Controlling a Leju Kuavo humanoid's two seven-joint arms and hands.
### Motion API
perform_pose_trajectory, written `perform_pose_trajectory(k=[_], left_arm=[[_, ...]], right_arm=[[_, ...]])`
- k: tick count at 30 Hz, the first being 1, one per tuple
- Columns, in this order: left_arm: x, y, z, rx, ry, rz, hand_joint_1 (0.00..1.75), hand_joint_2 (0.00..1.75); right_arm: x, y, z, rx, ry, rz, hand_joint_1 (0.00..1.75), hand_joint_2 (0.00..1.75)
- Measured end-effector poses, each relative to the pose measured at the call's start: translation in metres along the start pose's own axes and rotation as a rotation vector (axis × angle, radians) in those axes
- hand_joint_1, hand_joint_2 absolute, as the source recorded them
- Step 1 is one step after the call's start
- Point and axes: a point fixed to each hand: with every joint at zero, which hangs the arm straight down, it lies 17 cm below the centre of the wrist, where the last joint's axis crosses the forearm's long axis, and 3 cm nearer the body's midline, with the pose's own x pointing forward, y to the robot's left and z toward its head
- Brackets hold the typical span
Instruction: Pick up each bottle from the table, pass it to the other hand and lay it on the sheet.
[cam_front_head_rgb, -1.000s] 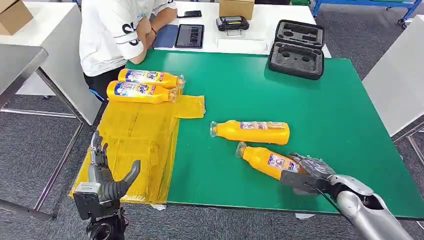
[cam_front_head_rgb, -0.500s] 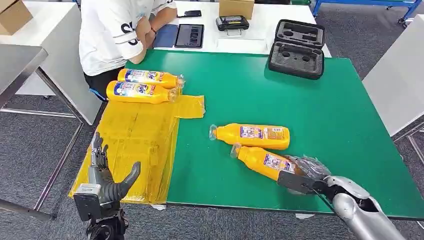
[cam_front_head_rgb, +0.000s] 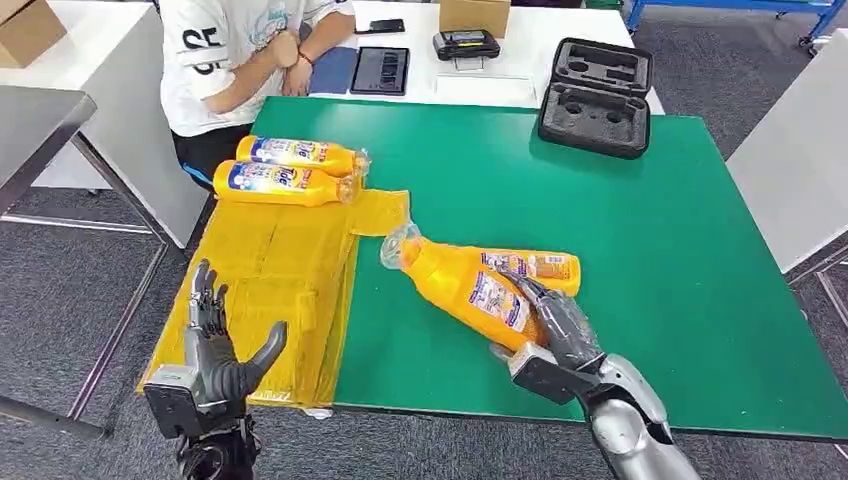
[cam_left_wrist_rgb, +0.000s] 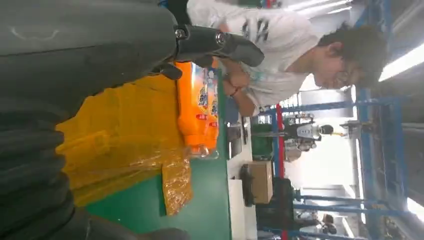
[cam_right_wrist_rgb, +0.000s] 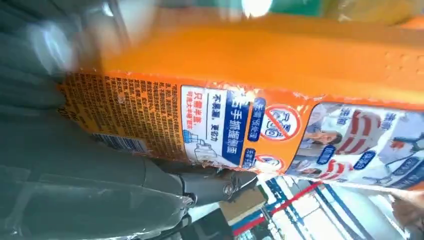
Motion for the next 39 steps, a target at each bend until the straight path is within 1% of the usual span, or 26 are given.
perform_pose_trajectory(k=[3,4,5,7,9,15,18,24,27,30,34,39], left_arm=[[0.001,-0.016,0.003,-0.073,0.054,0.273,0.0,1.75],[0.005,-0.024,0.004,-0.115,0.061,0.383,0.0,1.75],[0.012,-0.035,0.008,-0.184,0.061,0.498,0.0,1.75],[0.015,-0.052,0.016,-0.292,0.069,0.571,0.0,1.75],[0.012,-0.064,0.022,-0.366,0.088,0.606,0.0,1.75],[0.006,-0.096,0.033,-0.523,0.152,0.72,0.0,1.75],[0.002,-0.111,0.038,-0.582,0.186,0.727,0.0,1.75],[-0.01,-0.126,0.041,-0.619,0.23,0.713,0.0,1.75],[-0.014,-0.131,0.044,-0.629,0.25,0.729,0.0,1.75],[-0.018,-0.134,0.048,-0.635,0.268,0.735,0.0,1.75],[-0.022,-0.137,0.05,-0.644,0.286,0.737,0.0,1.75],[-0.027,-0.138,0.047,-0.631,0.303,0.754,0.0,1.75]], right_arm=[[0.018,-0.001,-0.007,-0.068,-0.044,-0.081,1.75,1.75],[0.023,-0.002,-0.009,-0.085,-0.061,-0.11,1.75,1.75],[0.029,-0.002,-0.012,-0.105,-0.082,-0.148,1.75,1.75],[0.033,-0.001,-0.016,-0.128,-0.1,-0.196,1.75,1.75],[0.035,0.006,-0.019,-0.135,-0.111,-0.236,1.75,1.75],[0.041,0.027,-0.035,-0.127,-0.128,-0.317,1.75,1.75],[0.047,0.036,-0.046,-0.106,-0.14,-0.344,1.75,1.75],[0.059,0.06,-0.056,-0.054,-0.154,-0.388,1.75,1.75],[0.066,0.08,-0.059,-0.002,-0.16,-0.414,1.75,1.75],[0.071,0.094,-0.06,0.025,-0.159,-0.429,1.75,1.75],[0.072,0.103,-0.06,0.051,-0.156,-0.433,1.75,1.75],[0.076,0.128,-0.056,0.113,-0.147,-0.452,1.75,1.75]])
